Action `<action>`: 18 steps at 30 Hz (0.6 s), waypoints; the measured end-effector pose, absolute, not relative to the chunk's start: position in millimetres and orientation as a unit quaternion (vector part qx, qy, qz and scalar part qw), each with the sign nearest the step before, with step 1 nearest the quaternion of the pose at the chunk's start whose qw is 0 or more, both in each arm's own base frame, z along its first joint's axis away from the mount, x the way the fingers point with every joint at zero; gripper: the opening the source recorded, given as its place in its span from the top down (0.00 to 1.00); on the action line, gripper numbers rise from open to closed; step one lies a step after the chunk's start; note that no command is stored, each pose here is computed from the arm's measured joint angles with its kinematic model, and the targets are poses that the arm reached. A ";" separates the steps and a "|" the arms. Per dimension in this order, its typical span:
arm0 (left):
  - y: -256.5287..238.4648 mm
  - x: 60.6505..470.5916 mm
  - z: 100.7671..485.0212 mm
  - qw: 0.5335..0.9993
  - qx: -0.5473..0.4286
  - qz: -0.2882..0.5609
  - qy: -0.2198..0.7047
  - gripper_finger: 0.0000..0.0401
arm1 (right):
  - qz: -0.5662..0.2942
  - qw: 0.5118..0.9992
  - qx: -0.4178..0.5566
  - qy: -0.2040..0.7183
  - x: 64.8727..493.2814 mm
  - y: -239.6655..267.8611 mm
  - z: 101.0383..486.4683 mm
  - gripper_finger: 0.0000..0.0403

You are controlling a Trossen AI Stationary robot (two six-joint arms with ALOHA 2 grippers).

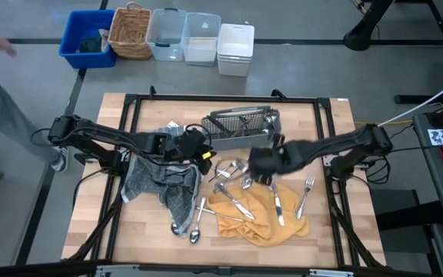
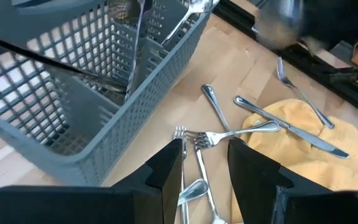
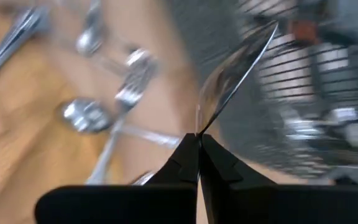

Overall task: Sort silverware
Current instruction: Put the silver spoon into the gray utensil holder

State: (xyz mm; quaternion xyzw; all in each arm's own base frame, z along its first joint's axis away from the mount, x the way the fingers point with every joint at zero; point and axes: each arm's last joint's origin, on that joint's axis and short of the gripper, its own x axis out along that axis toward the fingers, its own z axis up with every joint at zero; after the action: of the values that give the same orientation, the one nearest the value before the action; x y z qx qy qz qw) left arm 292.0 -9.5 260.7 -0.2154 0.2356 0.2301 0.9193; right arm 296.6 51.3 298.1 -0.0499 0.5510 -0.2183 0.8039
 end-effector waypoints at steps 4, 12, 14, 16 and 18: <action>-8.6 286.3 267.1 0.920 -0.216 0.233 0.229 0.71 | -0.270 0.825 -0.052 0.493 281.2 23.8 330.1 0.99; -0.7 282.6 274.2 0.919 -0.220 0.251 0.209 0.71 | -0.392 0.866 -0.038 0.308 248.9 -14.8 382.9 0.99; 2.0 282.4 273.7 0.916 -0.225 0.257 0.209 0.71 | -0.409 0.873 -0.034 0.263 248.6 -23.2 386.1 0.99; 4.0 282.3 273.7 0.914 -0.232 0.262 0.206 0.71 | -0.419 0.879 -0.028 0.226 250.9 -32.3 382.9 0.99; 5.4 282.2 273.6 0.912 -0.235 0.266 0.205 0.71 | -0.415 0.887 -0.028 0.202 255.4 -40.6 374.7 0.99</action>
State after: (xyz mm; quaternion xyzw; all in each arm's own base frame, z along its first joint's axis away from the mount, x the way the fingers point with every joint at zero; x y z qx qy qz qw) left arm 282.2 5.4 273.6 -0.2352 0.2048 0.2656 0.9122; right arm 255.4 -40.6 374.7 -0.0282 0.2022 -0.4148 0.8867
